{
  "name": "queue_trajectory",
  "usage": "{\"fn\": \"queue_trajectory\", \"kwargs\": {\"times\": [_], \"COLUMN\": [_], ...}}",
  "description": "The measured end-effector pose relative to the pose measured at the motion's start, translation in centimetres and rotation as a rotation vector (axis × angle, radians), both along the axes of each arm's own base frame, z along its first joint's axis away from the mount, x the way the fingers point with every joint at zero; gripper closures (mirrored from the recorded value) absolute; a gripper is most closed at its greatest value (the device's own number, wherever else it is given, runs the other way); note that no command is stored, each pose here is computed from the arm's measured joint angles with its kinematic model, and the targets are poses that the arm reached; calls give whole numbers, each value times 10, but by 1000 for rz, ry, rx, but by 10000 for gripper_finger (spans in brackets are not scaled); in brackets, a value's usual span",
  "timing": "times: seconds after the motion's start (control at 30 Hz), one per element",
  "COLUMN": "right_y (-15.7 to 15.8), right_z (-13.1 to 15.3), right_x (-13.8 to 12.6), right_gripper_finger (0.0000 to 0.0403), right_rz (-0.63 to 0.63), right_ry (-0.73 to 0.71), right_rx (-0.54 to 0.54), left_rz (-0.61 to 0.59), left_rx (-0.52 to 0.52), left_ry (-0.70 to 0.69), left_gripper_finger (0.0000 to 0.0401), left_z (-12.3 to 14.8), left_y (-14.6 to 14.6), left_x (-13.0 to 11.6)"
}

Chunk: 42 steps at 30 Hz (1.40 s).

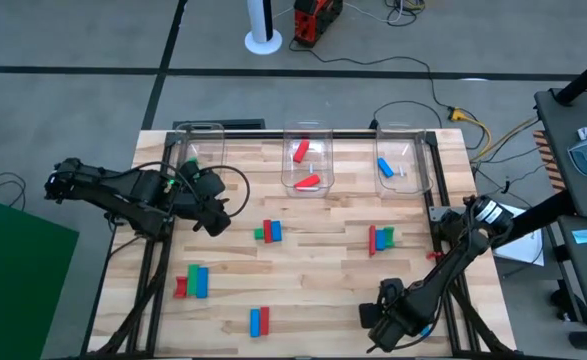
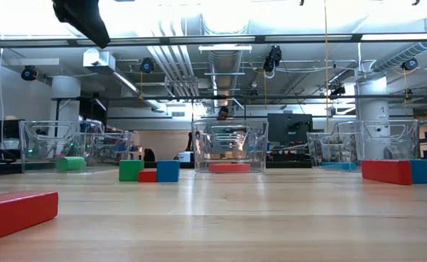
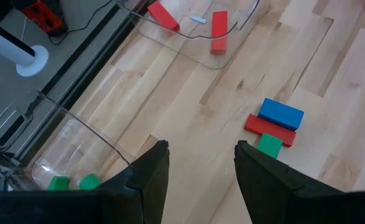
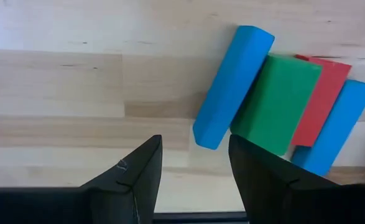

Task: Sort blocks
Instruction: Put the blue wooden block into the right transparent bin

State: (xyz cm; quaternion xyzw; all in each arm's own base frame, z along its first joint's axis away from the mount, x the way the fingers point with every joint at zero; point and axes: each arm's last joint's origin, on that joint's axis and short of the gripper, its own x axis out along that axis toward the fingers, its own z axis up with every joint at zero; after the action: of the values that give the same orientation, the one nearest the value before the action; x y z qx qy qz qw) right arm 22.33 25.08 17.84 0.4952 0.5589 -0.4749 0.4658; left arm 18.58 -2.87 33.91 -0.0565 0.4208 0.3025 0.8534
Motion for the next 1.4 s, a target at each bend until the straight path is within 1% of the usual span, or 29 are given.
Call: {"fn": "queue_trajectory", "kwargs": {"times": [0.23, 0.47, 0.57, 0.73, 0.9, 1.03, 1.17, 1.27, 1.4], "right_y": [3, -1, -2, -3, -6, -10, -10, -10, -12], "right_z": [-9, -17, -23, -24, -29, -35, -41, -41, -37], "right_x": [-1, -5, -5, -3, -6, -9, -9, -9, -5], "right_gripper_finger": [225, 225, 225, 230, 257, 289, 323, 345, 351], "right_rz": [8, 9, 1, 13, 37, 50, 78, 93, 114], "right_ry": [21, 30, 8, -25, -14, -7, -30, -45, -58], "right_rx": [-11, -35, -29, -53, -68, -76, -53, -57, -53], "left_rz": [8, 9, 9, 9, 11, 14, 15, 16, 19], "left_rx": [13, 15, 15, 15, 18, 24, 24, 24, 22], "left_ry": [-5, -5, -5, -5, -5, -7, -7, -8, -10], "left_gripper_finger": [241, 241, 241, 241, 241, 241, 241, 241, 241], "left_z": [0, 0, 0, 0, 0, 0, 0, 0, 0], "left_y": [0, 0, 0, 0, 1, 1, 1, 1, 1], "left_x": [0, 0, 0, 0, 0, 0, 0, 0, 0]}}
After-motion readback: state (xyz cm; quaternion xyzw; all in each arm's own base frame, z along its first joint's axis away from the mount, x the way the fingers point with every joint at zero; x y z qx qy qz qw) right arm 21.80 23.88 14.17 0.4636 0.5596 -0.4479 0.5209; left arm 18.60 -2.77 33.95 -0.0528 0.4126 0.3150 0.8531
